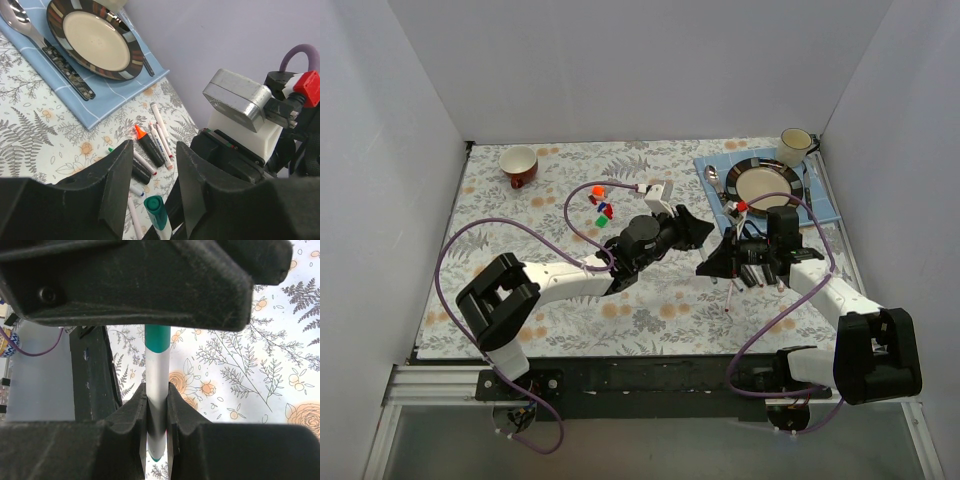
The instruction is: Open the pen caps
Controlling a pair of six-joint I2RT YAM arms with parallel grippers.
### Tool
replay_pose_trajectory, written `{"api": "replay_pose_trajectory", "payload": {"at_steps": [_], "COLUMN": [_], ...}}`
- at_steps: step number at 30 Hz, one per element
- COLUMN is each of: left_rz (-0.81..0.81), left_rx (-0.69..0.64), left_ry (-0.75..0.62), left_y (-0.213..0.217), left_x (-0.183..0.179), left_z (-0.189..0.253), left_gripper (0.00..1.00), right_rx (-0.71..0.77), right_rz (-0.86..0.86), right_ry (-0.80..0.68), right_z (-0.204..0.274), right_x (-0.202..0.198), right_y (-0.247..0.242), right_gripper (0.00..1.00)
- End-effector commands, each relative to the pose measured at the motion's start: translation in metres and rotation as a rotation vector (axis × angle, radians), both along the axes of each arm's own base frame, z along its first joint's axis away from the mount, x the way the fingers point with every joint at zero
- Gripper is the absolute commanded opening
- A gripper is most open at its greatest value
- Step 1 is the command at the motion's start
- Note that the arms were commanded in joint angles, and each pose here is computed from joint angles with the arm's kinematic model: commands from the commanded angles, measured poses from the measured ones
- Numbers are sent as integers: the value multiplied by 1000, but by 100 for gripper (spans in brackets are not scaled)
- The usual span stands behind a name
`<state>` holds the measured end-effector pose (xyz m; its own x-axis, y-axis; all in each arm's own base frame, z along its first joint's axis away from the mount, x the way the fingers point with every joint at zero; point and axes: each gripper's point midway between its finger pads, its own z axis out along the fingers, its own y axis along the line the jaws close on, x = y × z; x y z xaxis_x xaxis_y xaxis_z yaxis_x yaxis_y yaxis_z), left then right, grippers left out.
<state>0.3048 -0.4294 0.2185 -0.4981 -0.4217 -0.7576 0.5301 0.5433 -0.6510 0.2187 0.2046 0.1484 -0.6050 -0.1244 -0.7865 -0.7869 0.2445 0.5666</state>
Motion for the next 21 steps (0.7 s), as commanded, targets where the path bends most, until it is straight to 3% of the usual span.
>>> {"api": "replay_pose_trajectory", "payload": {"at_steps": [1,18,21], "left_rz": [-45,-90,-92], "left_rx": [-68,-103,-108], "left_ry": [-9,53,53], "left_y": [-2,-10,-10], "left_x": [-8,-15,-16], "left_z": [21,4,5], "left_gripper": [39,29,20], "right_rx": [25,27,26], "right_rz": [19,7,4], "right_ry": [-25,-18,-18], "right_z": [8,8,7], "right_x": [1,4,4], "right_y": [-1,-3,-3], "right_gripper": [1,1,1]}}
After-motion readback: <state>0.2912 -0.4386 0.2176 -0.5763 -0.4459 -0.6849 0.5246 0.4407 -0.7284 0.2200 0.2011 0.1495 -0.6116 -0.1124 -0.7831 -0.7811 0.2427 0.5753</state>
